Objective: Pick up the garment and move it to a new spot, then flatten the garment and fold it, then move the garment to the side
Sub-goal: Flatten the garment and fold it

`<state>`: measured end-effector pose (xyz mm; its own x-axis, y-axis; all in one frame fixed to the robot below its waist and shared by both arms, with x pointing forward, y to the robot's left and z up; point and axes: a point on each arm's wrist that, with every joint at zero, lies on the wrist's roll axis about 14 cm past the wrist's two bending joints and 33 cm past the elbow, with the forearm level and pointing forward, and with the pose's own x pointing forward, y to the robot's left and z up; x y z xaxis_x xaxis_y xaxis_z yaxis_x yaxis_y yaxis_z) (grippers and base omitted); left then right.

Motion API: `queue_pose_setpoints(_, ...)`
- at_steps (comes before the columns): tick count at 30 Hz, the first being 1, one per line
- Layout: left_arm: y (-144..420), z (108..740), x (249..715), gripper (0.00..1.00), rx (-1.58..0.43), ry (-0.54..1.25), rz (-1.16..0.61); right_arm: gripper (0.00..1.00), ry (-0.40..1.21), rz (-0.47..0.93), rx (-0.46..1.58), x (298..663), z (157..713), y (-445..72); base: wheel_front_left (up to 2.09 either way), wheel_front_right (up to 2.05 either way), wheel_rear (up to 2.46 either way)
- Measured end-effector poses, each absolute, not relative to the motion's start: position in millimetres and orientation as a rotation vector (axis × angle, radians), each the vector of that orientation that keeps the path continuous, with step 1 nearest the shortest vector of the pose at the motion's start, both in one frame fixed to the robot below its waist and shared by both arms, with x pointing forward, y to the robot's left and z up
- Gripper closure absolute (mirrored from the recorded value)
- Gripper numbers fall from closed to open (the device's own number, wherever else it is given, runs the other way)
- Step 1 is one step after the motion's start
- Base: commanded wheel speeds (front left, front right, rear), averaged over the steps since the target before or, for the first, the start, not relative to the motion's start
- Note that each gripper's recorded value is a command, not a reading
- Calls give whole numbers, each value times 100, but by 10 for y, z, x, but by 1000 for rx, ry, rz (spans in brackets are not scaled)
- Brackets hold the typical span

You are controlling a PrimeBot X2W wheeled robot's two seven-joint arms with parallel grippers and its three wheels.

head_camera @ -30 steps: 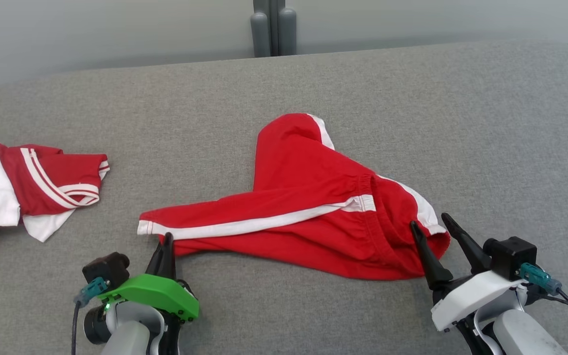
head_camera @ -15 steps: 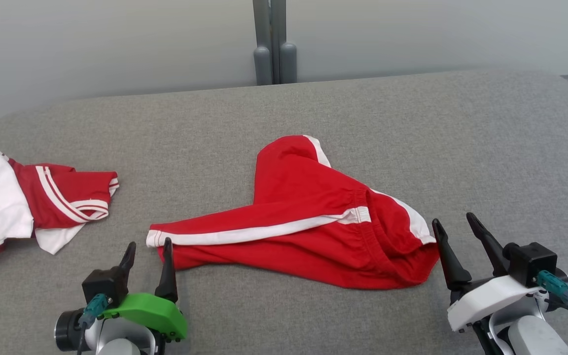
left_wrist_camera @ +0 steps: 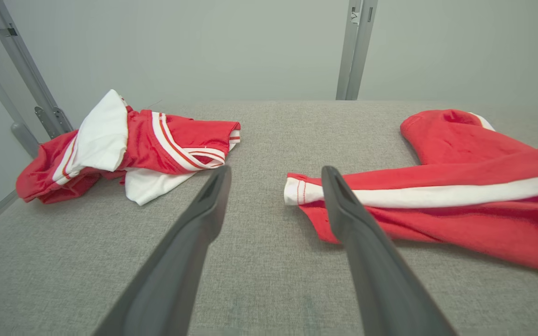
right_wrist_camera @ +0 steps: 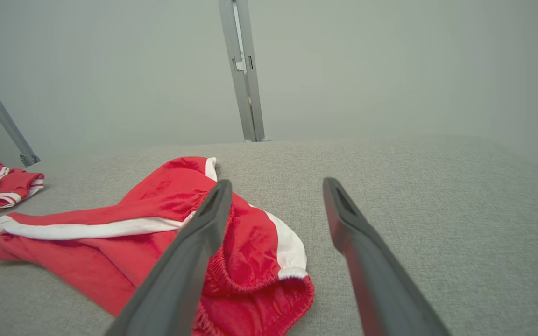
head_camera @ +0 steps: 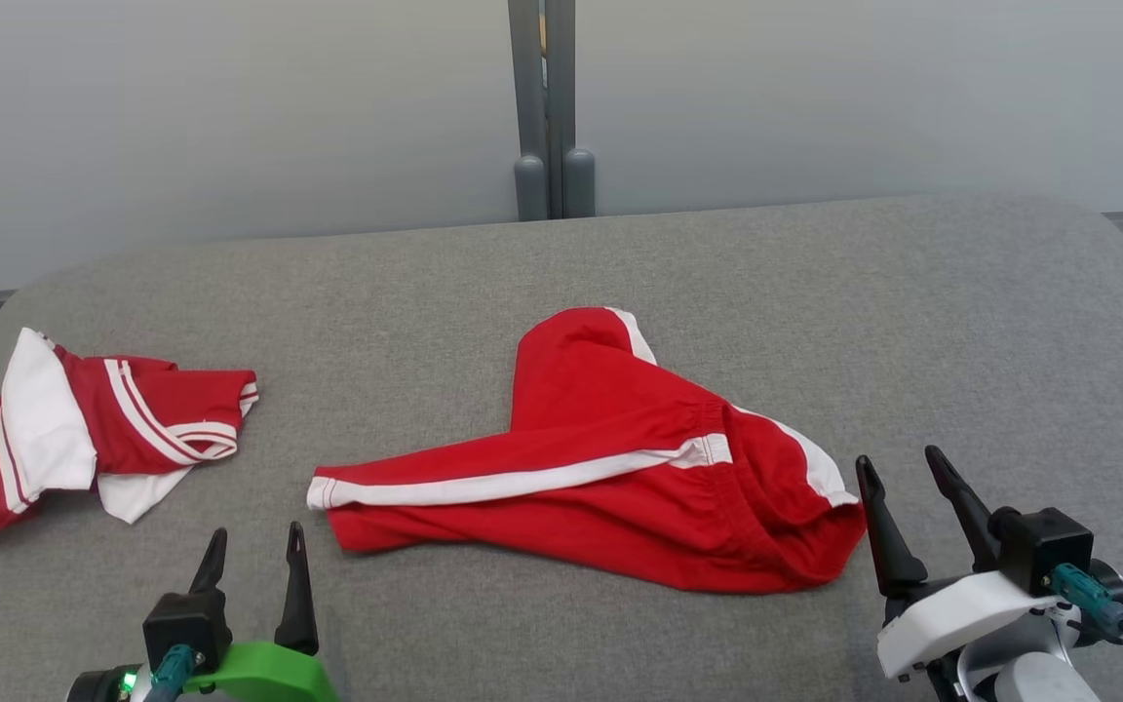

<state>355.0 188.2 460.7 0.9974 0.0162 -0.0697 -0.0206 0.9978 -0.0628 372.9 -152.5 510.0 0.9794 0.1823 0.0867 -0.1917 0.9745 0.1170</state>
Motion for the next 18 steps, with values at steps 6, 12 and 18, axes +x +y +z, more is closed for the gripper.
queue_pose_setpoints(6, 1959, 4577, 3425, 0, -53, 74, 42, 0, -72, 189, 116, 3661, 5079, -1490, 0, 0, 0)
queue_pose_setpoints(12, 1952, 4564, 3404, 0, -50, 77, 41, 0, -61, 198, 120, 3665, 5041, -1448, 0, 0, 0)
queue_pose_setpoints(18, 1929, 4532, 3404, 0, -56, 88, 37, 0, -42, 207, 120, 3668, 4983, -1421, 0, 0, 0)
